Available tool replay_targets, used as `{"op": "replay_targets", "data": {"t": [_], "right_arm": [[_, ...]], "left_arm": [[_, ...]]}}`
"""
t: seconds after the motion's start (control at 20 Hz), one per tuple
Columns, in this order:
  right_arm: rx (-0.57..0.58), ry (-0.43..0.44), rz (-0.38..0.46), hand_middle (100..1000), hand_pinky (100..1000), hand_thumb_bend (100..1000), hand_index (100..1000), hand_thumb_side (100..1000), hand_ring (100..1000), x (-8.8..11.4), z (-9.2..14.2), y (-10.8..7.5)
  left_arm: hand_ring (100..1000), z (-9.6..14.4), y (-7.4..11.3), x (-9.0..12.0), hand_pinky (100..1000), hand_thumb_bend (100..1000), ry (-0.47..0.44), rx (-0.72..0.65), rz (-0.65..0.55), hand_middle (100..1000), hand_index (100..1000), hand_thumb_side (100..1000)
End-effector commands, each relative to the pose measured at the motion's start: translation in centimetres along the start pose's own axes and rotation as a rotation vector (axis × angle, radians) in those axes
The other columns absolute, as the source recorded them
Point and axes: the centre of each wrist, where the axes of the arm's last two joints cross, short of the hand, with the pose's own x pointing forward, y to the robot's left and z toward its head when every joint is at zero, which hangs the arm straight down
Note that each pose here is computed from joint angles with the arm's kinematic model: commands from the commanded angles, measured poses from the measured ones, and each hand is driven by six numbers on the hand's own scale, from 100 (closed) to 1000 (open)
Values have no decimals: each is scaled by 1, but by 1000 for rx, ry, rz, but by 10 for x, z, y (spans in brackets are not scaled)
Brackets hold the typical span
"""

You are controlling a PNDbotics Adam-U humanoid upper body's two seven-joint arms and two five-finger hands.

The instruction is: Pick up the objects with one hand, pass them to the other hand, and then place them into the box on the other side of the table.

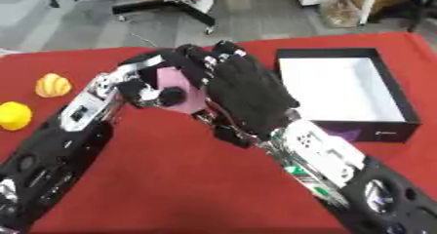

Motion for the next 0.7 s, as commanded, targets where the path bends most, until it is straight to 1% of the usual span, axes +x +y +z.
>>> {"op": "replay_targets", "data": {"t": [0.05,0.1,0.15,0.2,0.3,0.35,0.45,0.55,0.6,0.65,0.7], "right_arm": [[-20,4,19,666,645,261,752,100,599,-1,-1,-1],[-35,14,24,666,645,261,752,100,599,-2,-2,-2],[-50,24,26,598,624,171,682,100,584,-2,-3,-2],[-64,31,25,557,605,100,637,100,572,-2,-2,-1],[-97,40,15,515,584,100,571,100,557,0,-3,-1],[-112,43,7,519,580,100,538,100,557,0,-3,-1],[-138,46,-9,522,575,100,509,100,555,1,-3,0],[-163,51,-20,540,576,100,478,100,554,2,-1,1],[-175,53,-22,545,575,100,457,100,554,2,-1,1],[-185,56,-23,547,575,100,447,100,554,3,0,2],[-192,59,-23,547,575,100,447,100,554,3,1,2]], "left_arm": [[534,-24,1,21,726,100,-59,-57,-41,461,529,389],[534,-24,1,21,726,100,-59,-57,-40,461,529,389],[536,-24,1,21,727,100,-60,-58,-40,462,530,389],[538,-24,1,22,728,100,-61,-58,-41,464,533,391],[545,-22,1,22,730,100,-59,-54,-42,475,547,396],[549,-20,1,22,731,100,-57,-50,-43,483,555,401],[560,-17,2,21,735,100,-52,-41,-47,496,573,411],[591,-13,3,21,746,100,-48,-32,-60,533,619,486],[616,-11,4,21,754,100,-46,-27,-71,563,653,557],[632,-8,5,21,760,100,-39,-19,-84,583,674,604],[632,-5,6,20,760,100,-34,-12,-97,583,674,604]]}}
